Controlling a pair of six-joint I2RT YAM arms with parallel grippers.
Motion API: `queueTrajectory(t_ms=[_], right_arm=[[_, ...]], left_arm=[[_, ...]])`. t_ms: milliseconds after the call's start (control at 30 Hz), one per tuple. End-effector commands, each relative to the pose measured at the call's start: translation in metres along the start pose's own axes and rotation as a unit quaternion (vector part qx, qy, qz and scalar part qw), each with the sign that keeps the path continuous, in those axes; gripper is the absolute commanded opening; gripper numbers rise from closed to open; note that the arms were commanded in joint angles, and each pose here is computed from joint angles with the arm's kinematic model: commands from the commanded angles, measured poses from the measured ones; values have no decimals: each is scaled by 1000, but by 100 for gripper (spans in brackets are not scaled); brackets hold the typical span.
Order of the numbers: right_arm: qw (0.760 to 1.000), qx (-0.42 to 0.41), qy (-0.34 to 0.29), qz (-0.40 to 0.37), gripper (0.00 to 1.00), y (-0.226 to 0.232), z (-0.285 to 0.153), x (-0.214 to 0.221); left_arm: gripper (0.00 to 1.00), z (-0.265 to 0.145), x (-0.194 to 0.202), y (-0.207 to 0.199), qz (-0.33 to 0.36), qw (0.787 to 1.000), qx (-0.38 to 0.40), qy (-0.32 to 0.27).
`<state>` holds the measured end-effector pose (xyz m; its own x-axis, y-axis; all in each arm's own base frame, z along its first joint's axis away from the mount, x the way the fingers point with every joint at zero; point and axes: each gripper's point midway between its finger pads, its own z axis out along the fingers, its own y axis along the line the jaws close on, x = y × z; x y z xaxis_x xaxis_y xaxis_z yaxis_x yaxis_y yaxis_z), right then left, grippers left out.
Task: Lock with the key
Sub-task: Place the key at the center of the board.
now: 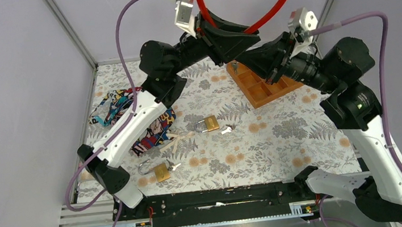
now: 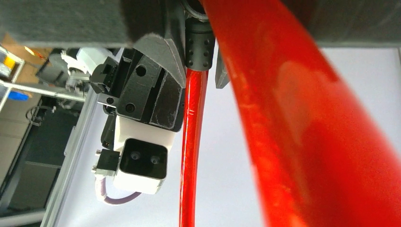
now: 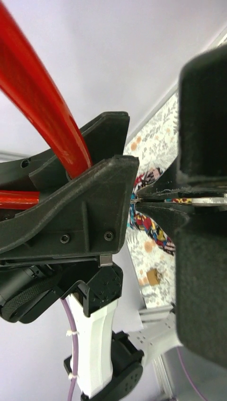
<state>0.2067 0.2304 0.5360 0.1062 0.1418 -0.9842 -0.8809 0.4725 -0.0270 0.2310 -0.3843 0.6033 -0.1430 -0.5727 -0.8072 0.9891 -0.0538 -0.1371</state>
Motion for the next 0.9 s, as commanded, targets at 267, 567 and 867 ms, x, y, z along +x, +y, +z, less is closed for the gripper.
queueTrajectory(t_ms=[267,567,867], right_arm=[[998,35,54,20,0,-3,-22,58],[996,-23,67,54,0,15,-19,79],[964,95,183,169,0,-12,-39,167]], left_arm=[[0,-8,-111,-25,128,986,28,-106],[0,0,-177,-39,165,970,44,-171],[0,-17,-130,-23,169,981,11,-94]])
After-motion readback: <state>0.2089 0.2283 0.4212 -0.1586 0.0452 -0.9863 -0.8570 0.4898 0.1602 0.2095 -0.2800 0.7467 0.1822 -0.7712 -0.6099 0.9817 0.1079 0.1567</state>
